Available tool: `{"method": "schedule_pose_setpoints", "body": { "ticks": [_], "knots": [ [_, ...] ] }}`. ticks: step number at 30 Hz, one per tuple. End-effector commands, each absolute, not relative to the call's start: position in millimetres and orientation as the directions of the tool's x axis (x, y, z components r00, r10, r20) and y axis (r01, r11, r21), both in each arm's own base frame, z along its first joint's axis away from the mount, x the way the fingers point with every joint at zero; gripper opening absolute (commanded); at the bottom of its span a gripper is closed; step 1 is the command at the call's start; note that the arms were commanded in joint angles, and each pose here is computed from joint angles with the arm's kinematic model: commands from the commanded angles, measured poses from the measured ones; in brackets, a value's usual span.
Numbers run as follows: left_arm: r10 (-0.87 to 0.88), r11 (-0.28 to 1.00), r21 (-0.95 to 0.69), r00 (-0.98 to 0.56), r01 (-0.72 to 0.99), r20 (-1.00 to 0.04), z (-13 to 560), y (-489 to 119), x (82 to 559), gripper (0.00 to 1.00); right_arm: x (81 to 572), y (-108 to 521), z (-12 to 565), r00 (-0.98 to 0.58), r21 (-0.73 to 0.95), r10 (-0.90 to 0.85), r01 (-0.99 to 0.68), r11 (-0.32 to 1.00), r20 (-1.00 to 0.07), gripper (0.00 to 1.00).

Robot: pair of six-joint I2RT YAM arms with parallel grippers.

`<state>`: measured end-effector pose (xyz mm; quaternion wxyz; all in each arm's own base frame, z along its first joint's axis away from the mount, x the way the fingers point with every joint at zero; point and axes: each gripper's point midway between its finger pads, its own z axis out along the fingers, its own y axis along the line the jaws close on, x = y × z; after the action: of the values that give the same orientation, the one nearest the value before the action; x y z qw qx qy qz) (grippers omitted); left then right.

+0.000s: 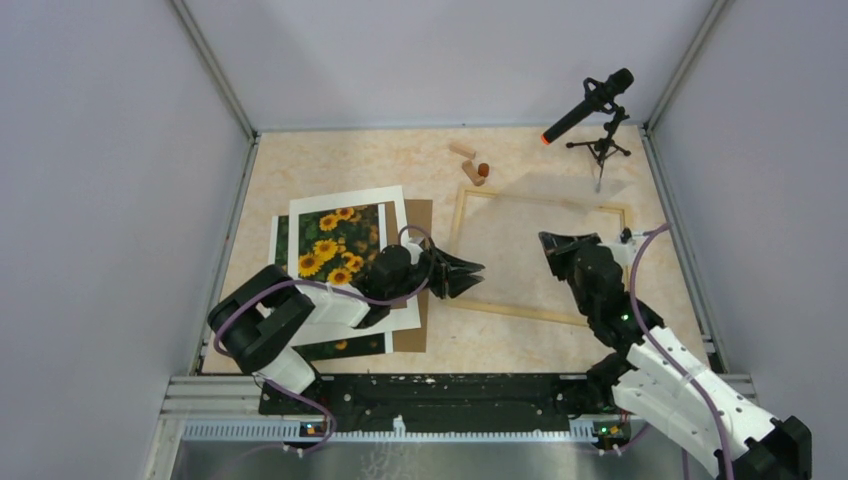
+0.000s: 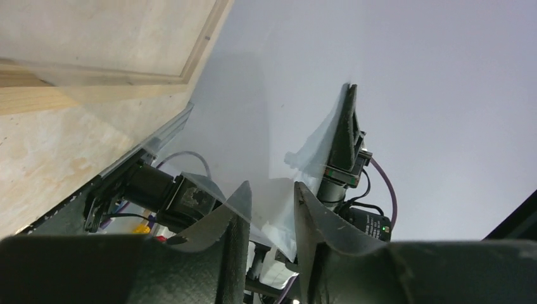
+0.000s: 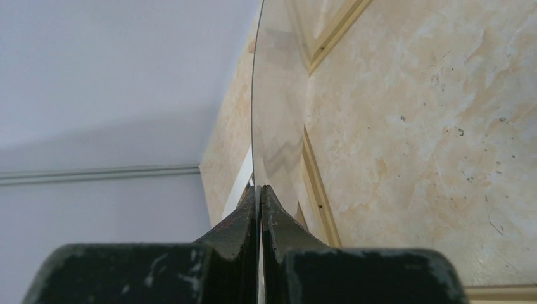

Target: Put the photo into the frame

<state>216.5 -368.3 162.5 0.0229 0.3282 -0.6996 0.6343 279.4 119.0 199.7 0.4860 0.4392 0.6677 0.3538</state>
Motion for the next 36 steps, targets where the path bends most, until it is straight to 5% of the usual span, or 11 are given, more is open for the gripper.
{"method": "schedule_pose_setpoints", "body": {
  "ticks": [1, 5, 8, 15, 20, 28, 36],
  "knots": [
    [-0.409, -0.084, -0.911, -0.82, -0.403, 0.401, 189.3, -375.0, 223.8, 0.32, 270.6, 112.0, 203.0, -0.147, 0.889, 0.918, 0.232, 0.395, -0.369, 0.0],
    [-0.362, -0.043, -0.928, -0.86, -0.371, 0.361, 190.3, -383.5, 218.1, 0.13, 258.1, 107.8, 195.1, -0.176, 0.873, 0.905, 0.246, 0.422, -0.388, 0.0],
    [-0.348, 0.019, -0.935, -0.88, -0.353, 0.325, 184.0, -387.3, 214.9, 0.0, 250.2, 107.3, 190.1, -0.213, 0.85, 0.876, 0.229, 0.475, -0.432, 0.11],
    [-0.279, 0.266, -0.95, -0.956, -0.164, 0.087, 160.7, -378.2, 205.8, 0.0, 227.9, 95.8, 175.9, -0.362, 0.618, 0.629, 0.161, 0.769, -0.688, 0.64],
    [-0.114, 0.449, -0.893, -0.99, 0.027, -0.087, 129.8, -356.3, 215.5, 0.0, 208.6, 68.8, 177.8, -0.4, 0.454, 0.487, 0.181, 0.872, -0.776, 0.96],
    [0.027, 0.583, -0.792, -0.978, 0.183, -0.206, 98.0, -311.5, 245.5, 0.0, 198.4, 86.5, 186.0, -0.481, 0.519, 0.529, 0.166, 0.838, -0.699, 0.99],
    [0.1, 0.721, -0.645, -0.959, 0.254, -0.265, 83.8, -269.0, 271.4, 0.0, 244.2, 94.0, 188.6, -0.498, 0.354, 0.358, 0.107, 0.929, -0.79, 0.99]
  ]
}}
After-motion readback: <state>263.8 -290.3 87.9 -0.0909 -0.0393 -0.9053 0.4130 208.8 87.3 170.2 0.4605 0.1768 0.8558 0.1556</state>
